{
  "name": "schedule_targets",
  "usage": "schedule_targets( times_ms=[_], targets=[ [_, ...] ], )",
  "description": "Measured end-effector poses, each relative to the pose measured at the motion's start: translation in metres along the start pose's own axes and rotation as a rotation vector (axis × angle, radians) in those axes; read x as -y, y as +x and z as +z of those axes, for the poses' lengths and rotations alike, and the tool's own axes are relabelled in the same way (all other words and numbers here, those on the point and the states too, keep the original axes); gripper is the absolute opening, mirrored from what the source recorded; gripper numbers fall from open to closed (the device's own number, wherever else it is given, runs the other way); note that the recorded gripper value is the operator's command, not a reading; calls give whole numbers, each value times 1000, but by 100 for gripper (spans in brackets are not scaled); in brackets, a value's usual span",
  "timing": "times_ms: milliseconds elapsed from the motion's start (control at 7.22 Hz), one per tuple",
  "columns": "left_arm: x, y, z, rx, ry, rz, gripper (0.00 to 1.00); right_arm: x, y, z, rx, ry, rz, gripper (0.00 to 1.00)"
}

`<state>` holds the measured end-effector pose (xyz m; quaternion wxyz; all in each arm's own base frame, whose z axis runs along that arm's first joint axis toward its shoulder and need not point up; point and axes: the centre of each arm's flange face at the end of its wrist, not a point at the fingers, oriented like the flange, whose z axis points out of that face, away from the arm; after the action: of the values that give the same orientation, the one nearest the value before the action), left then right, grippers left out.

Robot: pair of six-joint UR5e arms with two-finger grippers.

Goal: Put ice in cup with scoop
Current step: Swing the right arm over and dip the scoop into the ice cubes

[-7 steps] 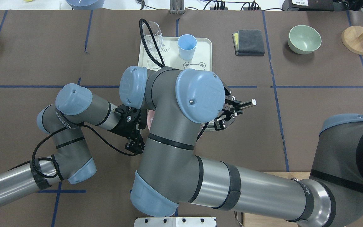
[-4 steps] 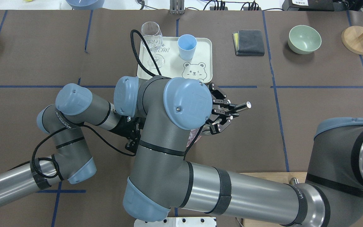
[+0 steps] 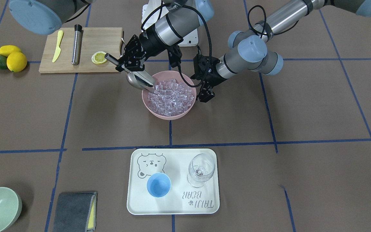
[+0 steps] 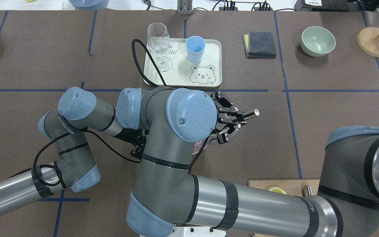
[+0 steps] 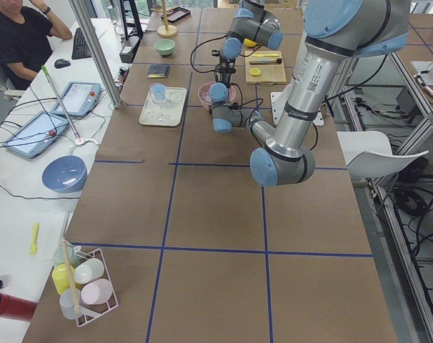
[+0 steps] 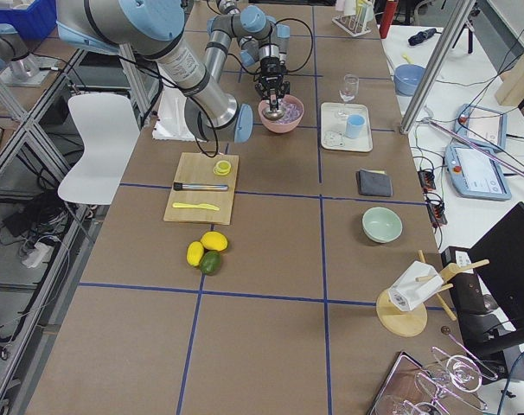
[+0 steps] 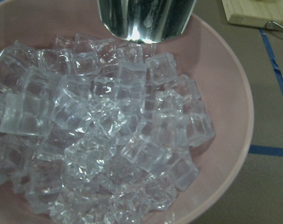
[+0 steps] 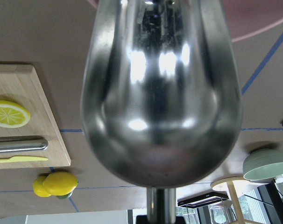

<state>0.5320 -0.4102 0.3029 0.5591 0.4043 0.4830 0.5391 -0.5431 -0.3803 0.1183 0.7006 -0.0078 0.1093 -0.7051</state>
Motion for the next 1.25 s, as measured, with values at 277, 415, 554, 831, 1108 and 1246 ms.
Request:
schedule_targets(
  times_ms=[277, 415, 554, 831, 1108, 1246],
  targets=[
    [0, 0, 0, -1, 0, 0, 100, 11, -4, 1, -7, -6, -12, 0],
    [0, 0, 0, -1, 0, -1, 100, 20, -3, 2, -15, 5, -12, 0],
    [0, 0, 0, 0, 0, -1, 100, 28, -1, 3, -21, 17, -11, 0],
    [0, 0, 0, 0, 1, -1, 100, 34, 1, 1, -27, 46, -6, 0],
    [-11, 1, -1, -2, -10, -7, 100, 37, 2, -2, -35, 82, 3, 0],
    [-15, 2, -1, -2, -15, -10, 100, 39, 2, -2, -40, 100, 9, 0]
  ],
)
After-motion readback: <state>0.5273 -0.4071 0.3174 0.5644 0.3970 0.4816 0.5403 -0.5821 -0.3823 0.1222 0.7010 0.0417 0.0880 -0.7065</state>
